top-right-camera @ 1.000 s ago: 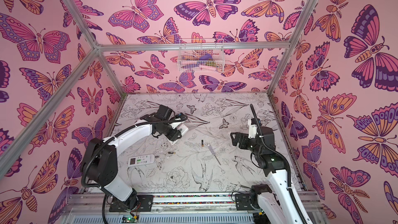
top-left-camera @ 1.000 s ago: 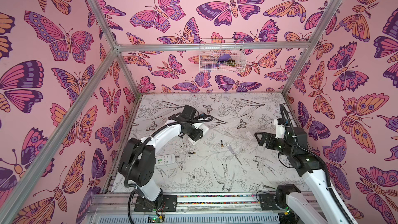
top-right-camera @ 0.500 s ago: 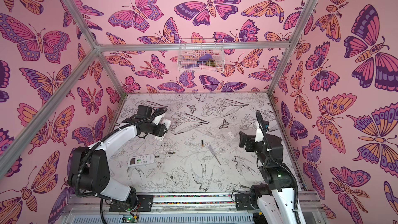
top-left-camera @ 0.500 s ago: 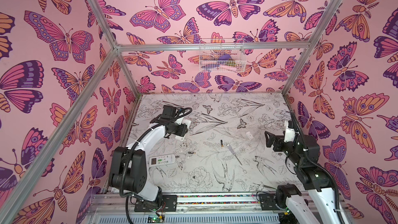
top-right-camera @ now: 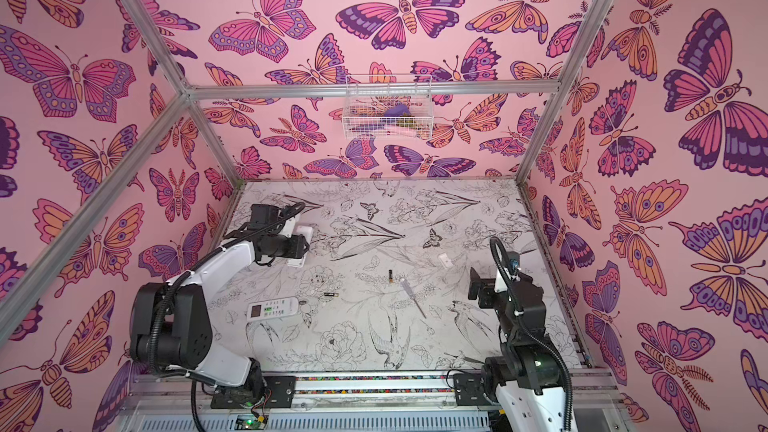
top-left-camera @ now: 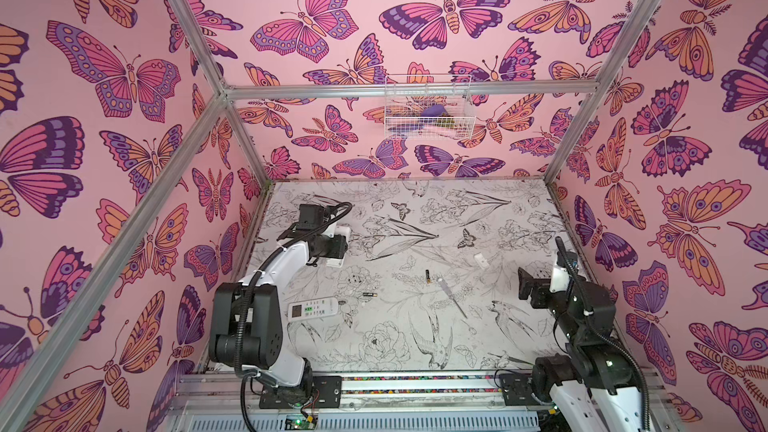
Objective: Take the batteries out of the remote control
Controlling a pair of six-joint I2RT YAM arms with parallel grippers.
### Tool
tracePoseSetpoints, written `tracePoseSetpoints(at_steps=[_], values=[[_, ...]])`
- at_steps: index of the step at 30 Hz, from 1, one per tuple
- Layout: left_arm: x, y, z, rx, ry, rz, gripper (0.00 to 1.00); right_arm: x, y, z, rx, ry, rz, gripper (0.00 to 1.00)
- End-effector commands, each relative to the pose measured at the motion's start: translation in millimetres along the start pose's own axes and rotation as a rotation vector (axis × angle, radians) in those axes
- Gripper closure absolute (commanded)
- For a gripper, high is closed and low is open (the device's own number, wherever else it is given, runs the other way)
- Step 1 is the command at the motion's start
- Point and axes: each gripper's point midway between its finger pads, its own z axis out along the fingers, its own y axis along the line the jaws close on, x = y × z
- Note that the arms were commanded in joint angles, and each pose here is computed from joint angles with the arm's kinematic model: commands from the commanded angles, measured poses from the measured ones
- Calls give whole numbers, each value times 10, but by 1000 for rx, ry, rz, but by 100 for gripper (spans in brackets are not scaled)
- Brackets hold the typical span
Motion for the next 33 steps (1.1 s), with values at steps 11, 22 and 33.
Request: tracePoseSetpoints(at_steps=[11,22,33], values=[[131,295,293,-65,101,-48,48,59,20,34,-15,-24,-35,1],[366,384,540,-81,207,-48,46,76,50,44,-31,-19,-35,1],[414,431,599,-97,240,-51,32,64,54,34,-34,-29,-33,1]])
